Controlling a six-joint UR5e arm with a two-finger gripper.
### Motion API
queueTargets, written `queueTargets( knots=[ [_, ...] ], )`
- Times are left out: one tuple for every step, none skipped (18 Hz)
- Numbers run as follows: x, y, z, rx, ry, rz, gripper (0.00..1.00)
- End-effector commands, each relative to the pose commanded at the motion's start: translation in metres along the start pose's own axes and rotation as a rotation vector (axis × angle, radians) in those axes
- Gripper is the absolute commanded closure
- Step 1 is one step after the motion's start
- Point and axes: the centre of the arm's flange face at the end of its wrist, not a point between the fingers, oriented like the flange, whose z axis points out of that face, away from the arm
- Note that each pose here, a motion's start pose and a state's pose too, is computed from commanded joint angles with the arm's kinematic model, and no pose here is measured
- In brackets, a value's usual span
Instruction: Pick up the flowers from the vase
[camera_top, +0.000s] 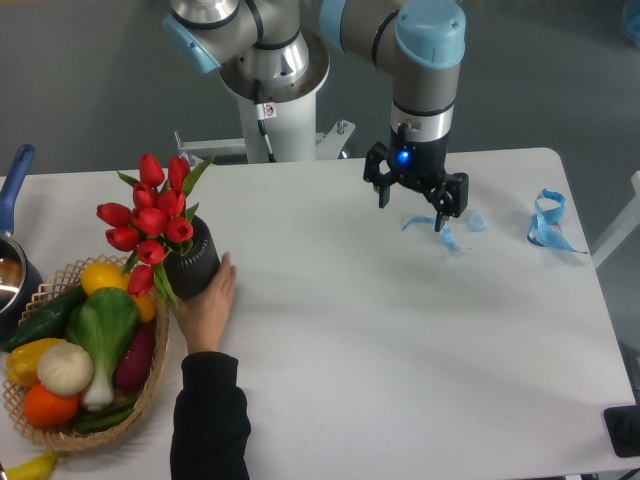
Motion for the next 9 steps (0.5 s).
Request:
queueTargets(
  knots=[
    [0.0009,0.0,-0.0017,0.001,-0.003,0.0,0.0],
    [0.002,0.0004,-0.0013,0.0,-0.001,0.0,0.0],
    [0.0026,0.0004,-0.0014,0.002,-0.001,0.0,0.0],
    [0.0038,0.0006,-0.001,0.003,0.001,-0.002,0.0],
    [0.0049,-0.0007,-0.005,0.009,-0.007,0.001,0.0],
    [0.0057,-0.0007,-0.005,0.01,-0.005,0.001,0.0],
    [0.0063,-0.0007,-0.0052,0.011,-0.005,-0.001,0.0],
    [0.0074,-0.0013,-0.0053,0.013,-0.004,0.001,0.0],
    [0.0081,-0.0013,-0.0083,0.013,-0.009,-0.002,0.0]
  ],
)
